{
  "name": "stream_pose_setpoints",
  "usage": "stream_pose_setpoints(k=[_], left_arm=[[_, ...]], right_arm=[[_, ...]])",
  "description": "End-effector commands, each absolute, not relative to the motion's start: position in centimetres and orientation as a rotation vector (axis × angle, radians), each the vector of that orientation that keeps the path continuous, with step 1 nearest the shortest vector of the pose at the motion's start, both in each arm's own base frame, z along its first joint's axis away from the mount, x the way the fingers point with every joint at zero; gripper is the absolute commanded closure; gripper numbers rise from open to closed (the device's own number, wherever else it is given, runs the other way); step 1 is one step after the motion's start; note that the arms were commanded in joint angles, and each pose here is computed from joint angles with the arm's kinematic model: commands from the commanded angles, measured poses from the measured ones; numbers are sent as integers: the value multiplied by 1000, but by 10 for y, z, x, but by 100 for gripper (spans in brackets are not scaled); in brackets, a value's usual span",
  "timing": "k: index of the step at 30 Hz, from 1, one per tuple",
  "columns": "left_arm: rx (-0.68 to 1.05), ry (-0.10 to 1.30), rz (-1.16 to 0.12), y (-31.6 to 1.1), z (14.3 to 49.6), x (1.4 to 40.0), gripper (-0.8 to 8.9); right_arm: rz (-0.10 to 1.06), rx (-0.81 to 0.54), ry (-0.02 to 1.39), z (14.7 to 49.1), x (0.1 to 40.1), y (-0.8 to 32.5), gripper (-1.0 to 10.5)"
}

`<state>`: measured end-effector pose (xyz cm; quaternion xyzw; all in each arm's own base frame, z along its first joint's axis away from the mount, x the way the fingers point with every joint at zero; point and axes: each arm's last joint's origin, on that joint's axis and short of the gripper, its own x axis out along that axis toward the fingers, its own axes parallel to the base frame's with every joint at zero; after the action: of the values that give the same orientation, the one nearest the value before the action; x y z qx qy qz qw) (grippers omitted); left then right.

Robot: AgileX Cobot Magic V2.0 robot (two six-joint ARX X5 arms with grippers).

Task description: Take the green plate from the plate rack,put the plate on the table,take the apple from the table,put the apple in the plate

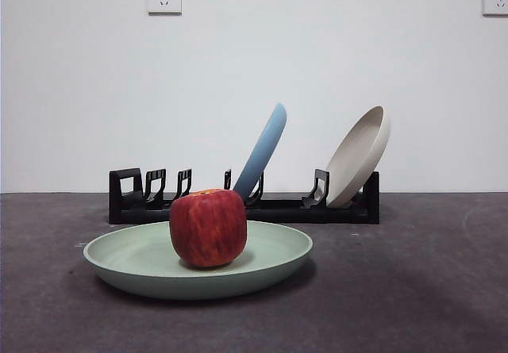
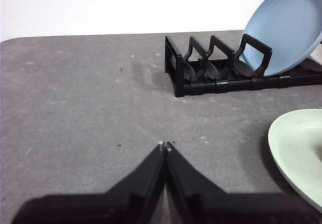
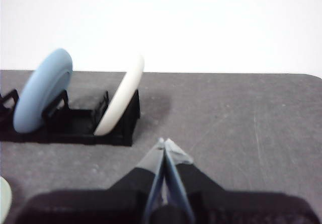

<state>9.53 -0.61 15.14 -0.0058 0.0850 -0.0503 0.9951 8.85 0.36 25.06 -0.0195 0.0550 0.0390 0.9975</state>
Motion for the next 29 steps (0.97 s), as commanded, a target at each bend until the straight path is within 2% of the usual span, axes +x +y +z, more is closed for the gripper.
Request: stream_pose_setpoints(k=[1,6,13,29], left_arm=[[-8,179,-97,-6,147,96,814],[-8,179,-97,-6,147,96,814],[-8,179,-97,-6,147,96,814],[-8,179,-97,-6,147,96,814]], right_arm=[[76,-52,100,229,92,3,946],[75,-44,82,197,96,3,946],[76,-41,99,168,95,3,946],[72,13,181,148,96,3,946]])
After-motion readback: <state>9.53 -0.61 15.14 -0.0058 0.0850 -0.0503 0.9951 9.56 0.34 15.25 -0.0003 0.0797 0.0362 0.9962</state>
